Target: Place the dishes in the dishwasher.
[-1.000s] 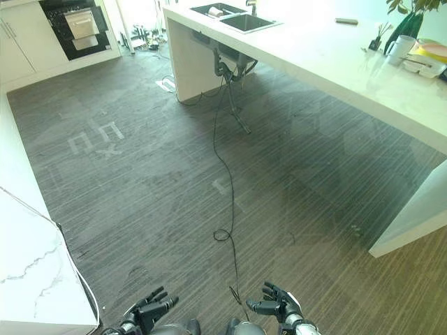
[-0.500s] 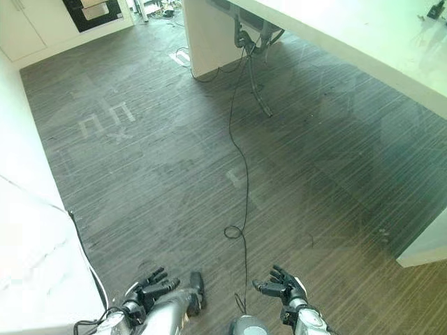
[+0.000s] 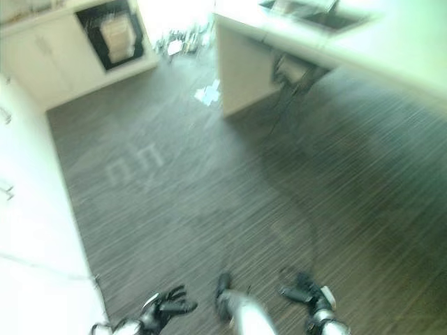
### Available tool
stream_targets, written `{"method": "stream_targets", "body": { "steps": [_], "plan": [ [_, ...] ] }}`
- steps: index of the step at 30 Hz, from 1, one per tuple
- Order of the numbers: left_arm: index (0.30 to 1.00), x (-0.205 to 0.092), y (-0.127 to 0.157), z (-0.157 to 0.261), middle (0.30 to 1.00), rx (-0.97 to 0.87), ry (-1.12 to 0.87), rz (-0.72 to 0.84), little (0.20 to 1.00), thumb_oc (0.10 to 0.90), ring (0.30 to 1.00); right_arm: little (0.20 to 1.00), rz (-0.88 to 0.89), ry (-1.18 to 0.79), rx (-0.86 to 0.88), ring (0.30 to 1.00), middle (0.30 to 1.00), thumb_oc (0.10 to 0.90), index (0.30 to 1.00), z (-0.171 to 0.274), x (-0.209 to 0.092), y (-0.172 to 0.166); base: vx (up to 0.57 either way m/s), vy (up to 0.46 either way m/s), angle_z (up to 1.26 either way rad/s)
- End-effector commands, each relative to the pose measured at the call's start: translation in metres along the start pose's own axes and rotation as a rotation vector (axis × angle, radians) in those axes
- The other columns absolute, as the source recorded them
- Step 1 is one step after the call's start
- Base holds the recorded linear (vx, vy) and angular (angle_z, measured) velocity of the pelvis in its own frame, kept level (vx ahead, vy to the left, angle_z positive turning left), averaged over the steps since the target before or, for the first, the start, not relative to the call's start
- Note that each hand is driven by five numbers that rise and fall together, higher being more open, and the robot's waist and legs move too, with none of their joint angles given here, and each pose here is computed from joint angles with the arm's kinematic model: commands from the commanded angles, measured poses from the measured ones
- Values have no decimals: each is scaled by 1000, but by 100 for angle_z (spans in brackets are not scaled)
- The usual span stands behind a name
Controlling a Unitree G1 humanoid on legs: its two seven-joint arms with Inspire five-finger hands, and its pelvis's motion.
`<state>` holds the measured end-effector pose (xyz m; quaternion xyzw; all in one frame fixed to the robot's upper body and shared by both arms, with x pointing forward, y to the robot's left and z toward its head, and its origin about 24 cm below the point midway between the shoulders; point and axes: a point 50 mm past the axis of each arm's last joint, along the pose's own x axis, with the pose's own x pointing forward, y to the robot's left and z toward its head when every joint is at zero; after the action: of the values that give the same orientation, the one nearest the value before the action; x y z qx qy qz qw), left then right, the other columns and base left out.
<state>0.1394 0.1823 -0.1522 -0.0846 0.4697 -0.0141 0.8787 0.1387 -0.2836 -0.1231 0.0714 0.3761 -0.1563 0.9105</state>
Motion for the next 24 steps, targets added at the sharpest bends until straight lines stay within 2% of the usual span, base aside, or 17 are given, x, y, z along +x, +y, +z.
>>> {"method": "stream_targets", "body": {
  "steps": [1,3,6,10,15,19,24],
  "plan": [
    [900,0,4,20,900,107,-81,3,900,800,900,900,120,-202,-13,900,900,800,900,42,9,29,997,-477,-35],
    [900,-2,6,9,900,86,-53,18,900,800,900,900,129,-223,-77,900,900,800,900,50,8,27,955,-579,-50],
    [900,-2,10,8,900,125,-26,16,900,800,900,900,114,-203,-72,900,900,800,900,49,9,24,518,-267,-42],
    [900,-10,18,-18,900,92,38,61,900,800,900,900,142,-164,-76,900,900,800,900,37,11,39,564,82,-100],
    [900,-20,33,-41,900,26,132,146,900,800,900,900,173,-137,-123,900,900,800,900,35,11,42,673,325,-189],
    [900,-21,41,-35,900,44,140,151,900,800,900,900,167,-150,-135,900,900,800,900,34,10,44,348,209,-31],
    [900,-21,46,-34,900,35,155,181,900,800,900,900,177,-171,-149,900,900,800,900,40,11,39,286,-213,-24]
  ]
}}
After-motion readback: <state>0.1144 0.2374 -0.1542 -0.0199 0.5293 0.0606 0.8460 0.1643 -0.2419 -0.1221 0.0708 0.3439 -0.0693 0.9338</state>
